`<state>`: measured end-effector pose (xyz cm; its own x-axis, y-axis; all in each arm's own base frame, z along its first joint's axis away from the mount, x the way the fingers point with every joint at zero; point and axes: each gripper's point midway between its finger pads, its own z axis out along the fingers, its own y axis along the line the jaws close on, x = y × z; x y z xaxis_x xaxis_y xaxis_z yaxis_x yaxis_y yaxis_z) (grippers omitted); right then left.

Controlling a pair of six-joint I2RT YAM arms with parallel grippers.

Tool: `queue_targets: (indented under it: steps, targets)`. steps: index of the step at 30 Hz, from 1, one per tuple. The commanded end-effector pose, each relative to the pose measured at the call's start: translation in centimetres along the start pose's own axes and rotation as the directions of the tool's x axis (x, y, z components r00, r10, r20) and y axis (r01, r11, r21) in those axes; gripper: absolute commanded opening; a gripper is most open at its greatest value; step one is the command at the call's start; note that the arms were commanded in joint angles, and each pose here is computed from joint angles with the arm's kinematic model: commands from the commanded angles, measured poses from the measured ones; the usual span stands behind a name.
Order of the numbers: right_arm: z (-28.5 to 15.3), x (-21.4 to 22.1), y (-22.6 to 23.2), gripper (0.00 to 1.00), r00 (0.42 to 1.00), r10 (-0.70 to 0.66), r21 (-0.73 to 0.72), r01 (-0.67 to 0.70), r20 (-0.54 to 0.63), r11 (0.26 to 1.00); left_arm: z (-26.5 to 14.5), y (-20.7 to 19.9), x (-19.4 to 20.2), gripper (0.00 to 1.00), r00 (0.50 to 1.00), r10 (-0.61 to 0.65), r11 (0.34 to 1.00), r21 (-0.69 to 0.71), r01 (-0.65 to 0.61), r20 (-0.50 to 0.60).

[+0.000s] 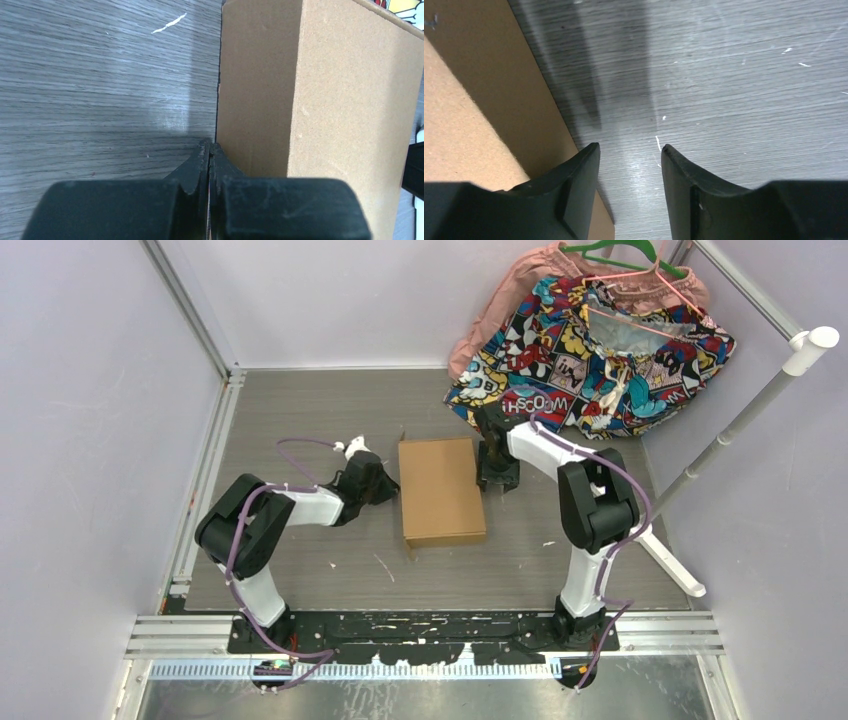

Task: Fold the paper box
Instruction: Close the paper box at the center of the board.

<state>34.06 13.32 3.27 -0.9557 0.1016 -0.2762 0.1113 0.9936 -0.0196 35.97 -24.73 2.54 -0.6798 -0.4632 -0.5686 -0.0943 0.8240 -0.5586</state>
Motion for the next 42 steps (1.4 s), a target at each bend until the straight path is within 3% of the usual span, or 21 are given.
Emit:
queue_targets:
  steps: [1, 9, 26, 40, 42]
  targets:
    - [-2.7, -2.8, -0.6, 0.56, 0.989, 0.06, -0.002, -0.061, 0.133, 0.998, -0.3, -0.2, 1.8, 0.0, 0.998, -0.007, 0.999, 0.034, 0.009, -0.067]
    - [-4.6, -4.3, -2.5, 0.58, 0.967, 0.106, 0.027, -0.116, 0.231, 0.993, -0.3, 0.0, 1.5, 0.0, 0.998, -0.014, 0.999, 0.037, 0.016, -0.065]
    - [-2.5, -2.9, -1.4, 0.55, 0.988, 0.085, -0.014, -0.084, 0.129, 0.996, -0.5, -0.6, 1.0, 0.0, 0.998, -0.016, 0.998, 0.057, 0.02, -0.064]
    - [-1.5, -0.4, 4.6, 0.53, 0.997, 0.007, -0.171, 0.005, 0.071, 0.985, -0.3, -0.8, 1.2, 0.0, 0.995, 0.01, 0.999, 0.054, -0.005, -0.095]
    - [-1.4, -0.2, 5.2, 0.53, 0.998, -0.009, -0.17, 0.021, 0.069, 0.985, -0.3, -0.8, 1.3, 0.04, 0.995, 0.014, 0.999, 0.052, -0.009, -0.099]
